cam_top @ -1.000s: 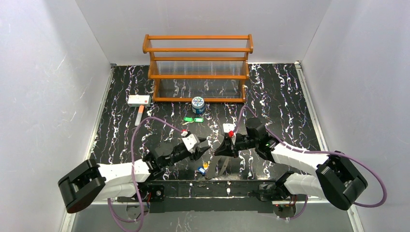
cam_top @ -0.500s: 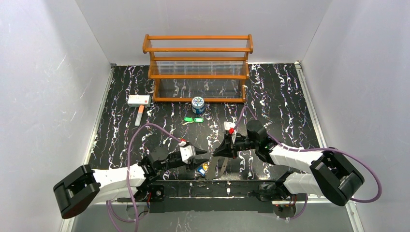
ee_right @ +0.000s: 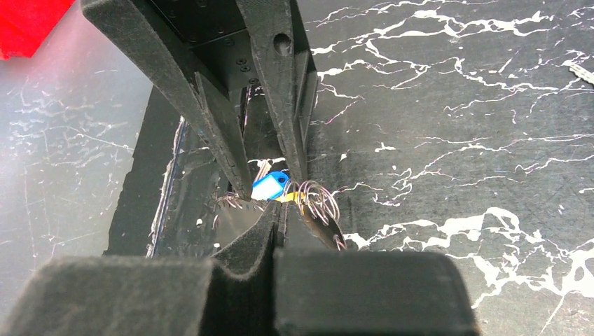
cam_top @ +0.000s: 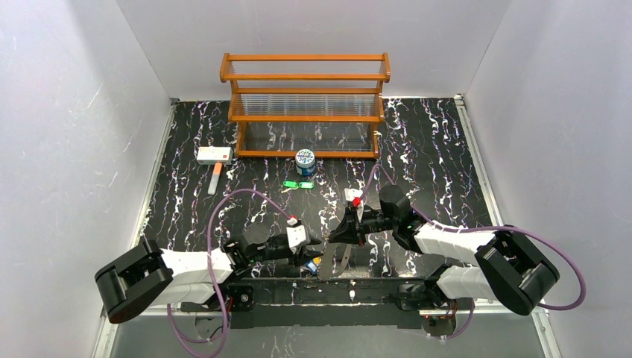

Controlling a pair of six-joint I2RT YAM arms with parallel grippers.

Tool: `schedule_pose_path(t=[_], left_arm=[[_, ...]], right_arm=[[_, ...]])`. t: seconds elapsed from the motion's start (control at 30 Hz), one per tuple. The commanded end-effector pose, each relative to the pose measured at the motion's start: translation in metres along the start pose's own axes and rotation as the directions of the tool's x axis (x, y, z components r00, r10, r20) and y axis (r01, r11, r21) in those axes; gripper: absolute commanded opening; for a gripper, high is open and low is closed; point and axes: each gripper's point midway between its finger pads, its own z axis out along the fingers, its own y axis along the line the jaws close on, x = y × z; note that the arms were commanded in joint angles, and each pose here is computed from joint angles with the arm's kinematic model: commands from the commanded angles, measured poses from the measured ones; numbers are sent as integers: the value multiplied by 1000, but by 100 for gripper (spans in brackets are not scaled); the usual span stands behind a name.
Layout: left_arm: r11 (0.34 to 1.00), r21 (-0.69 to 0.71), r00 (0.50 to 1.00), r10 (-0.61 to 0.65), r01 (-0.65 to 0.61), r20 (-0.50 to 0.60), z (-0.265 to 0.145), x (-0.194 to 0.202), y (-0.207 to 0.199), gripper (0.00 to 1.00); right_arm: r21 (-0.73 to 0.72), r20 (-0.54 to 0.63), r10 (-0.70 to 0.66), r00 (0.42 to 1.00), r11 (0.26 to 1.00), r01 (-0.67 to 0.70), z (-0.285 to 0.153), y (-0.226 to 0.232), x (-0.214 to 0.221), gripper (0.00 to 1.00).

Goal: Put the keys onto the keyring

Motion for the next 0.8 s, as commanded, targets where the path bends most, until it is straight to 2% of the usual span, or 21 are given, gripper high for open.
schedule_pose_path(t=[0.0, 0.17, 0.37, 0.67, 0.77], left_arm=[[999, 4, 997, 51, -52, 50, 11, -21, 5, 35], [998, 31, 996, 50, -53, 67, 20, -29, 5, 34], [998, -4, 995, 62, -62, 74, 19, -28, 10, 33], [996, 12, 992, 90, -92, 93, 15, -30, 6, 9], [996, 23, 992, 88, -90, 86, 16, -28, 4, 6]], right_arm=[[-46, 35, -51, 998, 998, 52, 3, 5, -16, 1], [-51, 32, -56, 998, 997, 58, 3, 6, -17, 1], [-57, 24, -69, 997, 996, 70, 2, 7, -16, 1], [-59, 26, -81, 996, 995, 82, 2, 6, -20, 1], [-60, 30, -85, 996, 994, 86, 2, 7, -23, 1]])
